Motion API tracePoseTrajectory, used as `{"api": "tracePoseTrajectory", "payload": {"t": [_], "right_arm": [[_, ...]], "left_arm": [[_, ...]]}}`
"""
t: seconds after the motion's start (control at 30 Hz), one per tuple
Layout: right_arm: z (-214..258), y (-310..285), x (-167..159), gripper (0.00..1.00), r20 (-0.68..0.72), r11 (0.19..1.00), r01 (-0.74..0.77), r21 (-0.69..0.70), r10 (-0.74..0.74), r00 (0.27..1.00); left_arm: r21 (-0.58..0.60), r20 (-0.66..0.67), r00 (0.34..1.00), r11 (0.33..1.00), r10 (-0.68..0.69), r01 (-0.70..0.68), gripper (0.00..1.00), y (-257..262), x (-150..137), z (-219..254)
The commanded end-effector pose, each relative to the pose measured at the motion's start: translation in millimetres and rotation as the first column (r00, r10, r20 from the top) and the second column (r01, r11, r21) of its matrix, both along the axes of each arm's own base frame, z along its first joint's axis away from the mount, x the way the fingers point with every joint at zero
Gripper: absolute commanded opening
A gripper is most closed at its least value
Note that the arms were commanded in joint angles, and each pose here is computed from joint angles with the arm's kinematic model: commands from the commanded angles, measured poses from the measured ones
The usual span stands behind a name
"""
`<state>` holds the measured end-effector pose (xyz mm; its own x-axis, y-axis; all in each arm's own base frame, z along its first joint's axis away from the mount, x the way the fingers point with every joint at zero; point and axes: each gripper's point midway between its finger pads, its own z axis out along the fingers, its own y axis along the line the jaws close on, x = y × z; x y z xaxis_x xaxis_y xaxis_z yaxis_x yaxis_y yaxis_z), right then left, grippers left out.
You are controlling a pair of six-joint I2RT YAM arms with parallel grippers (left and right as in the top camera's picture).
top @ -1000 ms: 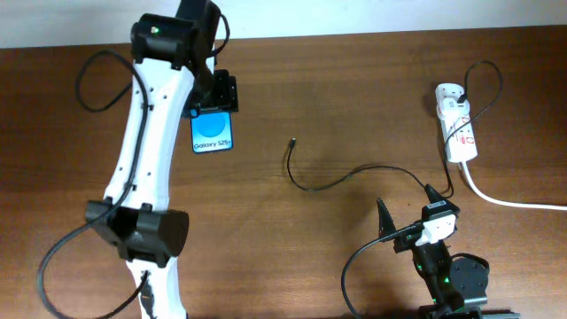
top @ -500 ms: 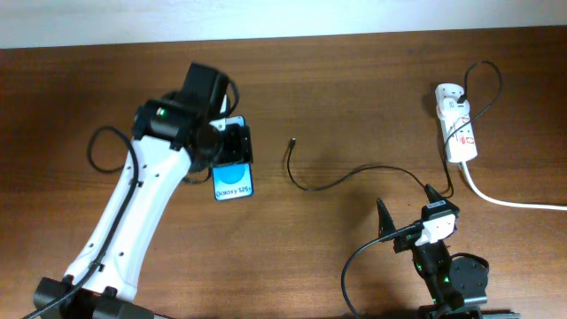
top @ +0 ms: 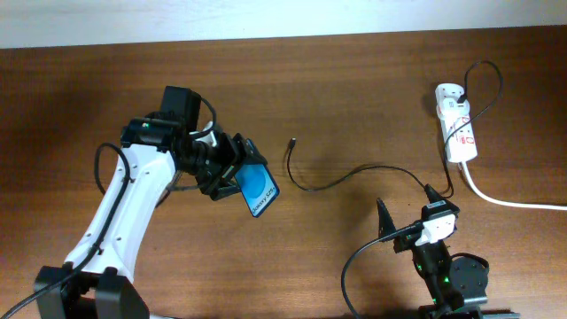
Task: Plug charger to phone and switch on socket
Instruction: 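Lift the phone with the left gripper and turn it upright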
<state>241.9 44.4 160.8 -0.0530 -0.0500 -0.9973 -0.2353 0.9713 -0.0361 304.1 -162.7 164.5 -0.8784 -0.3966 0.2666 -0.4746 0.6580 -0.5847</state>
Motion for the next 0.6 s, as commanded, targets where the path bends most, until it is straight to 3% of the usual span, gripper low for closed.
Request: {"api": "tracePoseTrajectory", "payload": {"t": [0.0,0.13,0.33,0.47,0.57], "right_arm": [[-1.7,0.8,-0.4,0.98,-0.003,1.0,-0.001,0.011,0.001,1.0],[-1.7,0.8,-0.4,0.98,-0.003,1.0,-0.001,0.011,0.001,1.0],[-1.7,0.8,-0.4,0.98,-0.003,1.0,-0.001,0.011,0.001,1.0],[-1.7,0.8,-0.4,0.99,-0.003,1.0,-0.001,0.011,0.001,1.0],[-1.7,0.8,-0.4,0.98,-0.003,1.0,-0.001,0.011,0.001,1.0]], "left_arm": [[-0.075,0.009,1.0,0.997,-0.001,0.002,0.0,-8.0,-3.6,16.2],[-0.088,-0.074,0.993,0.991,0.091,-0.097,0.0,-8.8,-1.7,17.5],[-0.268,-0.168,0.974,0.944,0.149,-0.191,0.0,0.0,5.6,41.0],[-0.254,-0.269,0.905,0.883,0.328,-0.396,0.0,39.6,23.1,41.0],[-0.311,-0.304,0.881,0.836,0.363,-0.452,0.0,55.1,28.9,50.7]]}}
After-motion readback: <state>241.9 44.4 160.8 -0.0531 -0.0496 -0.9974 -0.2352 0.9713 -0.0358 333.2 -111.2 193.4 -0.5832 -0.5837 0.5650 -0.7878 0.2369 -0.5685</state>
